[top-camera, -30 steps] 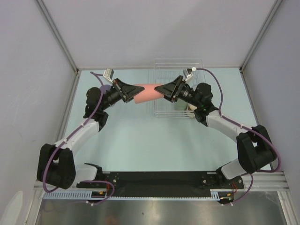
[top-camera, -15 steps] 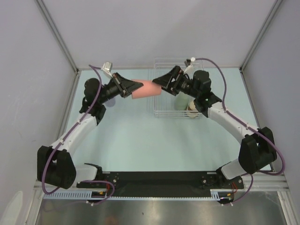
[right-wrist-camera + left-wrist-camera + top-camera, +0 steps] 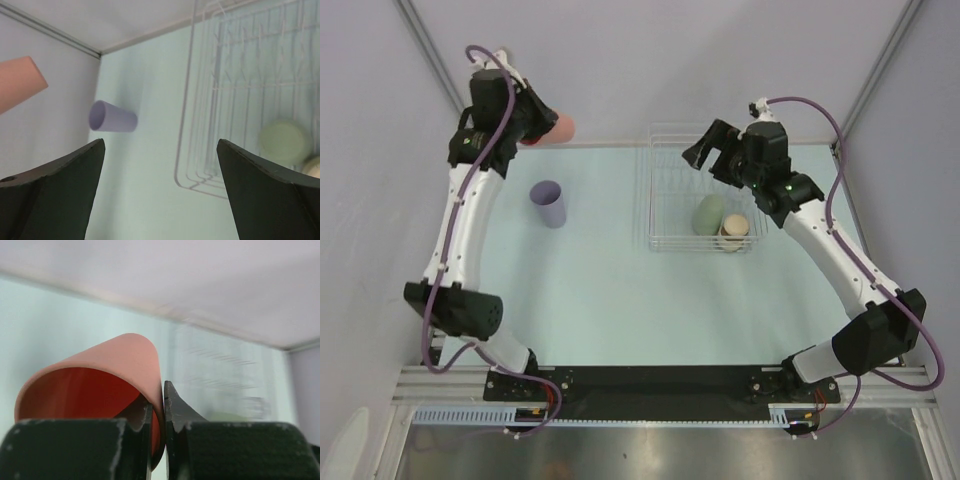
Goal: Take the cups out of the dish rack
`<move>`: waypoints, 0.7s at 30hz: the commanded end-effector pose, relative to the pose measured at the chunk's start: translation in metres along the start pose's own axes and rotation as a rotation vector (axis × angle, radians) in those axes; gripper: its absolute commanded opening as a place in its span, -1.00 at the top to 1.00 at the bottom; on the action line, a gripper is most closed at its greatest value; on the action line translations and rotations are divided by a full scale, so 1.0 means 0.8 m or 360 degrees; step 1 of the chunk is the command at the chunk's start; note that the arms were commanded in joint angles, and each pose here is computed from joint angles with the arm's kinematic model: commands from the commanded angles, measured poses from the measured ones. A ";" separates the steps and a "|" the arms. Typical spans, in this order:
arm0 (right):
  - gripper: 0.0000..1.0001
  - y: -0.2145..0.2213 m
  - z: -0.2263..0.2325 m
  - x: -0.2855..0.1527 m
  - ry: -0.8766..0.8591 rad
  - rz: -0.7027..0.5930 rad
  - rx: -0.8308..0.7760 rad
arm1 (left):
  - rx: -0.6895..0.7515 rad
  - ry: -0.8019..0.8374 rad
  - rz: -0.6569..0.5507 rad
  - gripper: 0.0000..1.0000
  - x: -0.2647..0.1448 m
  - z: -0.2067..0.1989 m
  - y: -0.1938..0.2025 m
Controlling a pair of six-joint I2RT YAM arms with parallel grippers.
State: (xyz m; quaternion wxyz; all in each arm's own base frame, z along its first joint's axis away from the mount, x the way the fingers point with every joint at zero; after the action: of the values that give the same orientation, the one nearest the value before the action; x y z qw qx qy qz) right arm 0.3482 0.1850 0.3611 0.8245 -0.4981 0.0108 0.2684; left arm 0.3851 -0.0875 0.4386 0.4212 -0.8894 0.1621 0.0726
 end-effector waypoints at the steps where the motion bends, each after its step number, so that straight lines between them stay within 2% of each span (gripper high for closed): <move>1: -0.99 0.029 -0.021 -0.004 0.0236 0.0115 -0.0162 | 0.0297 -0.0789 0.0210 0.99 0.024 0.102 0.038; 6: -1.00 0.041 -0.026 -0.002 0.0242 0.0135 -0.0174 | 0.0402 -0.0902 0.0288 0.99 0.049 0.124 0.051; 10: -1.00 0.046 -0.029 0.003 0.0248 0.0150 -0.0163 | 0.0453 -0.0992 0.0259 0.99 0.052 0.124 0.048; 21: -1.00 0.068 -0.034 0.017 0.0227 0.0232 -0.0125 | 0.0433 -0.0965 0.0337 0.99 0.058 0.130 0.064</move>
State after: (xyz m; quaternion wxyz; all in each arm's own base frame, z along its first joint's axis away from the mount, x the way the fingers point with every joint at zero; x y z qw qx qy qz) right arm 0.3391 0.1843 0.3007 0.7765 -0.5480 0.1044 0.2930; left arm 0.4158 -0.0471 0.3034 0.5474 -0.7324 0.1373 0.3808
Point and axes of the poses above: each gripper's point midway between its finger pads, its own x axis out along the fingers, its own z axis along the line the jaws close on, y = z × x, the point moved 7 cm from there along -x, back along the fingers, and after that the axes turned 10 degrees about -x, right-handed, at the moved point
